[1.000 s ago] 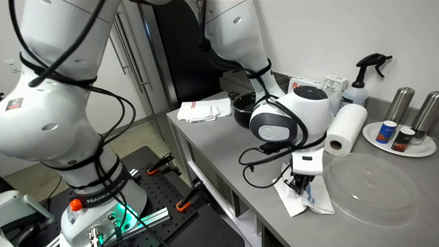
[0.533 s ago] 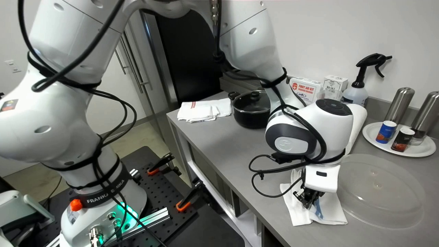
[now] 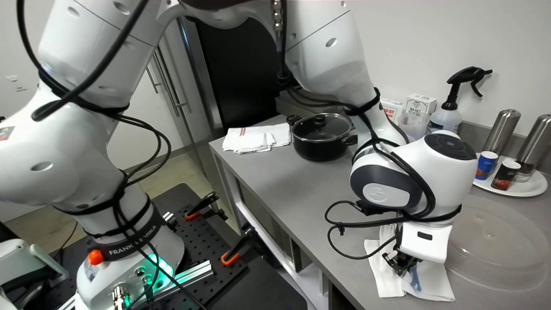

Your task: Pick up the white towel with blue strips from the countertop and move it to the right.

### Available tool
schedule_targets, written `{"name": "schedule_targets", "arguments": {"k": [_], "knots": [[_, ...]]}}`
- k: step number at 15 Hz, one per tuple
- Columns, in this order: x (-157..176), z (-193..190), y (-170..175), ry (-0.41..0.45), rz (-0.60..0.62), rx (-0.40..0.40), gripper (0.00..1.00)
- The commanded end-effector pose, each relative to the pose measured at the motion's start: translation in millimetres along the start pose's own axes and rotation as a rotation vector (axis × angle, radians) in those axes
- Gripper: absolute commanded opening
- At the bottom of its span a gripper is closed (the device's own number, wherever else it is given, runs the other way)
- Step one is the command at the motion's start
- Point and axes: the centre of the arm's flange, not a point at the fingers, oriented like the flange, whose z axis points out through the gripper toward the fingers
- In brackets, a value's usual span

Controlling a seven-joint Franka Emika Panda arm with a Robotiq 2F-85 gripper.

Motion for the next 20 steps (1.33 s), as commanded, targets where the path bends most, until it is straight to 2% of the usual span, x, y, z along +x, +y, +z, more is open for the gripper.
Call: {"name": "schedule_targets", "arguments": {"k": [1,3,4,5,6,7,15,19,20], "knots": [[13,4,-12,-0.009,0.038,-0.014,0.03],[15,3,-12,-0.011,0.049,-0.011,0.03],[16,2,-11,-0.012,0.052,-0.009,0.06],[16,2,-11,-0.011,0.056,-0.008,0.36],[16,1,-10,-0.009,0.058,-0.005,0.36],[16,0,-9,-0.009,0.060,-0.002,0.42],[18,-10,2,-0.016,0.058,0.021,0.99],[19,-17,10,-0.036,0.059,0.033,1.00],[21,-6,-1,-0.012,0.060,0.014,1.00]]}}
